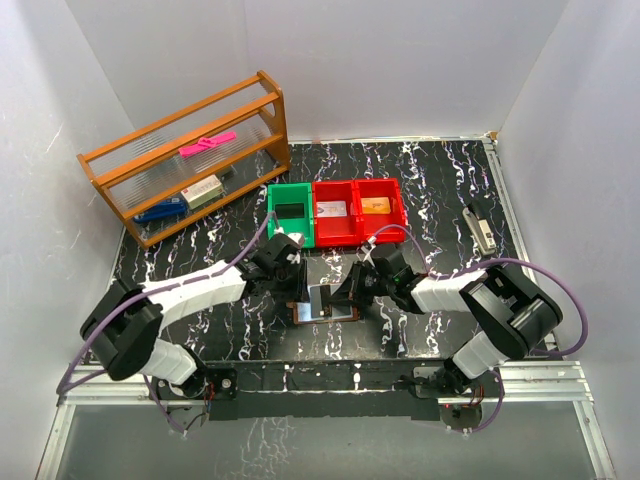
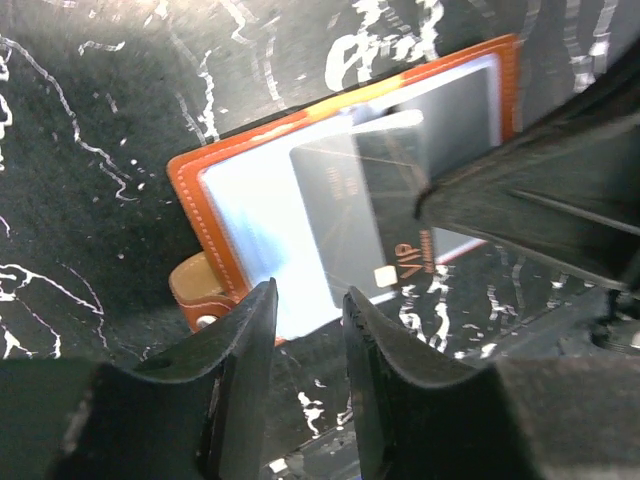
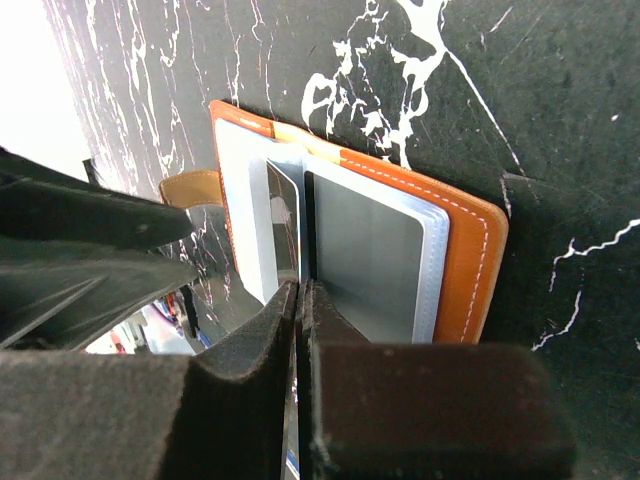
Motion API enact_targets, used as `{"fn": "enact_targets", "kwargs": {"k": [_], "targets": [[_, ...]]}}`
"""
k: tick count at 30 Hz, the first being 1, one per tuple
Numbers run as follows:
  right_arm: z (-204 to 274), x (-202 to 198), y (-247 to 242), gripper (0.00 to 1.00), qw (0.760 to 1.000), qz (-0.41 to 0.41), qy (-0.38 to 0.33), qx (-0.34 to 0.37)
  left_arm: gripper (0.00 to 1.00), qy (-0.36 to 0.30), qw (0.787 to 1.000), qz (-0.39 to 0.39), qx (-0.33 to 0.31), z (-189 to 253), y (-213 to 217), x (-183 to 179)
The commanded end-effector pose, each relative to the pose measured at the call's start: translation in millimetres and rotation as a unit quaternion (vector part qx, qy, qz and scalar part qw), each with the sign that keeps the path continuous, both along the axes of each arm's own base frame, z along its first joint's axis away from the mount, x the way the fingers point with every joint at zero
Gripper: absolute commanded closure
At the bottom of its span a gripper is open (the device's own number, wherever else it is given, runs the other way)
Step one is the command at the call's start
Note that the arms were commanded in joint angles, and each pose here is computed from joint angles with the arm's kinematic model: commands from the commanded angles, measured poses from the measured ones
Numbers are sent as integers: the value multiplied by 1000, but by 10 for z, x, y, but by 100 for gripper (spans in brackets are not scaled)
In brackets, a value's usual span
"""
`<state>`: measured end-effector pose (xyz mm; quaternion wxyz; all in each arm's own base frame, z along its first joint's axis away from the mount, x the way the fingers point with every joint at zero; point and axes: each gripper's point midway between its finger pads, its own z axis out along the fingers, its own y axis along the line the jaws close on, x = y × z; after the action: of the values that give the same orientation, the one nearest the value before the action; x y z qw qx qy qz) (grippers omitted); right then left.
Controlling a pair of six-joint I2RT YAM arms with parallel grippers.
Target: Take the credit cards out of the card holder
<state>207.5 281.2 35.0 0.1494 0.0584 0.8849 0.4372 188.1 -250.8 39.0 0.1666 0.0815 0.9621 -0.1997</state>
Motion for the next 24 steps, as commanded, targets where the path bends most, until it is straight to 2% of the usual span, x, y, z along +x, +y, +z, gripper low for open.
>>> {"fn": "enact_targets", "kwargs": {"k": [1, 5, 11, 17, 24], "targets": [[118, 112, 30, 100, 1000, -7, -26, 9, 64, -55, 995, -19, -86, 561, -264, 119], [110, 109, 35, 100, 1000, -7, -24, 11, 63, -43, 993, -30, -107, 477, -367, 96], [146, 110, 59, 99, 999, -5, -25, 21, 73, 12, 997, -11, -73, 2, -280, -26], [179, 110, 88, 97, 999, -4, -24, 33, 79, 30, 999, 4, -21, -212, -61, -111], [195, 102, 173, 86, 998, 9, -17, 56, 83, 45, 999, -3, 9, -338, 54, -186]]}}
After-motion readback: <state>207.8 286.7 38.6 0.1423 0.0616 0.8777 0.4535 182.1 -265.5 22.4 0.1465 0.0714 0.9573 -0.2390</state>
